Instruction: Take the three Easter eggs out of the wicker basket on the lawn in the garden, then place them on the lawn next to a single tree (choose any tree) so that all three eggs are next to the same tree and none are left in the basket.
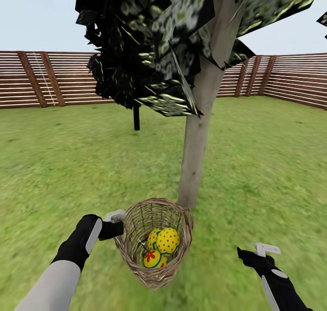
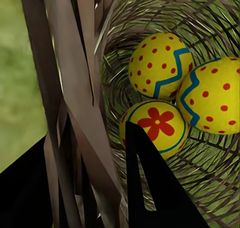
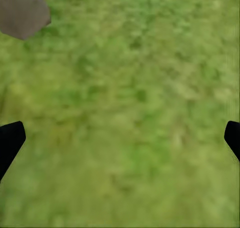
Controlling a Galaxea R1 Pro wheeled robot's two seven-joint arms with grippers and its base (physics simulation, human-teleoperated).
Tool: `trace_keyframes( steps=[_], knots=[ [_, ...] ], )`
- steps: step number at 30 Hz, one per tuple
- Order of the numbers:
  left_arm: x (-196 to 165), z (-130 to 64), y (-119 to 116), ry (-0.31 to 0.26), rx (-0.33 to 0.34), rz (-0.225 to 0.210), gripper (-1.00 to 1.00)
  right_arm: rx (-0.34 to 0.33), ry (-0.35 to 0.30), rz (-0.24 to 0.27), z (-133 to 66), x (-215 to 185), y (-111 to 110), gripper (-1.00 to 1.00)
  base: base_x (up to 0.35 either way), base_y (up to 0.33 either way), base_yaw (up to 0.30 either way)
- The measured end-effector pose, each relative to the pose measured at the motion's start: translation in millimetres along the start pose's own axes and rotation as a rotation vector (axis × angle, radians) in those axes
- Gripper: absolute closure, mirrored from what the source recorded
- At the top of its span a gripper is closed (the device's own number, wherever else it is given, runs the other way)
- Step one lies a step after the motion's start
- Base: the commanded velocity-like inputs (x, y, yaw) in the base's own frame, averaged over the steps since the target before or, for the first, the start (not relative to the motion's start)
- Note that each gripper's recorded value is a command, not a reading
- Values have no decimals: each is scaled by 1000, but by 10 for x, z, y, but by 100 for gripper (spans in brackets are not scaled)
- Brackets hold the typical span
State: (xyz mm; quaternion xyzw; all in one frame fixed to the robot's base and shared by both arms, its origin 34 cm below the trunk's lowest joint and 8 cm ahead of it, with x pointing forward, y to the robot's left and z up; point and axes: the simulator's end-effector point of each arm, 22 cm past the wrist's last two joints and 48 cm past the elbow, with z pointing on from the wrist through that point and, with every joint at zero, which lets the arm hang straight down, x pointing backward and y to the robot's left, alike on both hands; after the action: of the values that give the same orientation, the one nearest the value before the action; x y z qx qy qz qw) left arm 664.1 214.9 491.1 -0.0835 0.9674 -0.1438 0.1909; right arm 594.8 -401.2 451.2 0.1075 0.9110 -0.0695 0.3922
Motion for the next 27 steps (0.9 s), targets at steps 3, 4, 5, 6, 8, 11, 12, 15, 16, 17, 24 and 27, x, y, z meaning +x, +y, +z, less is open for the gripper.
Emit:
trace_keyframes(
  steps=[3, 4, 5, 6, 8, 11, 12, 15, 16, 17, 24, 27],
  knots=[
    [0, 3, 0, 0, 0, 0, 100, -1, -1, 0, 3, 0, 3, -100, 81, -8, 0],
    [5, 5, 2, 2, 0, 0, 100, -1, -1, 0, 3, 3, 7, -100, 9, -1, 0],
    [8, 6, 3, 3, -1, 0, 100, -1, 0, 0, 3, 3, 8, -100, 3, 0, 0],
    [9, 6, 5, 2, -1, 0, 100, -2, -1, 1, 3, 1, 10, -100, 1, 0, 0],
    [21, 24, 6, 3, -1, 1, 100, -2, -1, 1, 15, 18, 11, -100, 0, 0, 0],
    [54, 75, 39, 3, -6, 3, 100, -2, -1, 1, 49, 75, 11, -100, 0, 0, 0],
    [68, 93, 48, 4, -7, 4, 100, -2, 0, 1, 60, 95, 11, -100, 0, 0, 0],
    [96, 143, 59, 2, -3, 0, 100, -2, -1, 1, 95, 150, 10, -100, 0, 0, 0],
    [110, 161, 67, 3, -3, 0, 100, -2, -1, 1, 107, 168, 9, -100, 0, 0, 0],
    [123, 178, 76, 3, -4, 2, 100, -2, -1, 1, 118, 188, 10, -100, 0, 0, 0],
    [211, 301, 126, 4, -4, 2, 100, -2, -1, 1, 198, 322, 8, -100, 0, 0, 0],
    [245, 353, 148, 3, -4, 1, 100, -2, 0, 1, 232, 381, 7, -100, 0, 0, 0]
  ],
)
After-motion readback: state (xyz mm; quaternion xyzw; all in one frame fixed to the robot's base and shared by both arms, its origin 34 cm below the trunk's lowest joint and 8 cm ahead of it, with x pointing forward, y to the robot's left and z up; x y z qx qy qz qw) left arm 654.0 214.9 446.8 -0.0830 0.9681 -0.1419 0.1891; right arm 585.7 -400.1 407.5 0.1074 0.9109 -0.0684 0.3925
